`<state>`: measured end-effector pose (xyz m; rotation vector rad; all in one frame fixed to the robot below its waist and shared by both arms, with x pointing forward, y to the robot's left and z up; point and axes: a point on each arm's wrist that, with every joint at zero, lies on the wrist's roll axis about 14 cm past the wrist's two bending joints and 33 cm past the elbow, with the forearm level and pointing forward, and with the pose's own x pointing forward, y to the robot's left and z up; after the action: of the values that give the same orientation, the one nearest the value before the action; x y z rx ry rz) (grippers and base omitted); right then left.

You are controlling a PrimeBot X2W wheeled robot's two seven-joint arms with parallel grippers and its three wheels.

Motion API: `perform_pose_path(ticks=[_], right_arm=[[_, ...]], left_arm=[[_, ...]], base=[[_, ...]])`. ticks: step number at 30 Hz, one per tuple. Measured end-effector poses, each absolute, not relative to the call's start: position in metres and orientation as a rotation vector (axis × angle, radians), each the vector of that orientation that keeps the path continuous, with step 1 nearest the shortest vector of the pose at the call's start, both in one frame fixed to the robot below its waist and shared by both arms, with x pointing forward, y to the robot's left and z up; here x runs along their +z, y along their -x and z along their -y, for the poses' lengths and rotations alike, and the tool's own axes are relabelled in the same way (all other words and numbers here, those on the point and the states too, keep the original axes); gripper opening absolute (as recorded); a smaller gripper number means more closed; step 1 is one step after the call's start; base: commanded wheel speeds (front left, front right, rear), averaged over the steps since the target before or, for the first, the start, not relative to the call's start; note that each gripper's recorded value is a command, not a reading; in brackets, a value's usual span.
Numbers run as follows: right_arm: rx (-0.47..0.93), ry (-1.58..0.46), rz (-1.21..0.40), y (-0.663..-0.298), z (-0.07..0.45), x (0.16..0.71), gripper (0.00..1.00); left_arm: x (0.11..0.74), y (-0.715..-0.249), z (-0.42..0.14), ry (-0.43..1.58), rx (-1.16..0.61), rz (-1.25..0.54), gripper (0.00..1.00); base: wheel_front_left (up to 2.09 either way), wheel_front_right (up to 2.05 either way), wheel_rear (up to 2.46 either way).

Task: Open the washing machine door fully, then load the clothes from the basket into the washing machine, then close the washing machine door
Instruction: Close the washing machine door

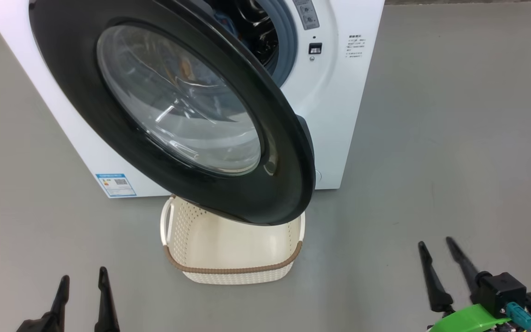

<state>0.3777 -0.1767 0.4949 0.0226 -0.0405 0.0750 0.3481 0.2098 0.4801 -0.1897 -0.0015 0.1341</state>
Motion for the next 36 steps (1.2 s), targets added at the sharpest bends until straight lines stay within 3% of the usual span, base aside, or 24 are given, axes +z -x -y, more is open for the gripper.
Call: perform_pose_path(ticks=[5, 11, 17, 21, 27, 31, 36], right_arm=[[0.084, -0.049, 0.056, -0.385, 0.172, 0.5, 0.0], [0.159, -0.089, 0.239, -0.4, 0.148, 0.56, 0.0], [0.374, -0.136, 0.502, -0.395, 0.082, 0.647, 0.0], [0.536, -0.155, 0.585, -0.38, 0.034, 0.674, 0.0], [0.69, -0.184, 0.451, -0.381, -0.016, 0.638, 0.0], [0.687, -0.183, 0.298, -0.397, -0.022, 0.592, 0.0], [0.651, -0.197, 0.23, -0.428, -0.018, 0.573, 0.0]], left_arm=[[0.482, -0.345, -0.216, 0.187, 0.15, 0.01, 1.0], [0.48, -0.341, -0.223, 0.188, 0.172, 0.008, 1.0], [0.478, -0.339, -0.226, 0.191, 0.184, 0.003, 1.0], [0.474, -0.335, -0.224, 0.208, 0.186, -0.01, 1.0], [0.471, -0.33, -0.226, 0.218, 0.2, -0.019, 1.0], [0.468, -0.326, -0.228, 0.237, 0.217, -0.027, 1.0], [0.462, -0.325, -0.227, 0.261, 0.229, -0.047, 1.0]], base=[[0.0, 0.0, 0.0], [0.0, 0.0, 0.0], [0.0, 0.0, 0.0], [0.0, 0.0, 0.0], [0.0, 0.0, 0.0], [0.0, 0.0, 0.0], [0.0, 0.0, 0.0]])
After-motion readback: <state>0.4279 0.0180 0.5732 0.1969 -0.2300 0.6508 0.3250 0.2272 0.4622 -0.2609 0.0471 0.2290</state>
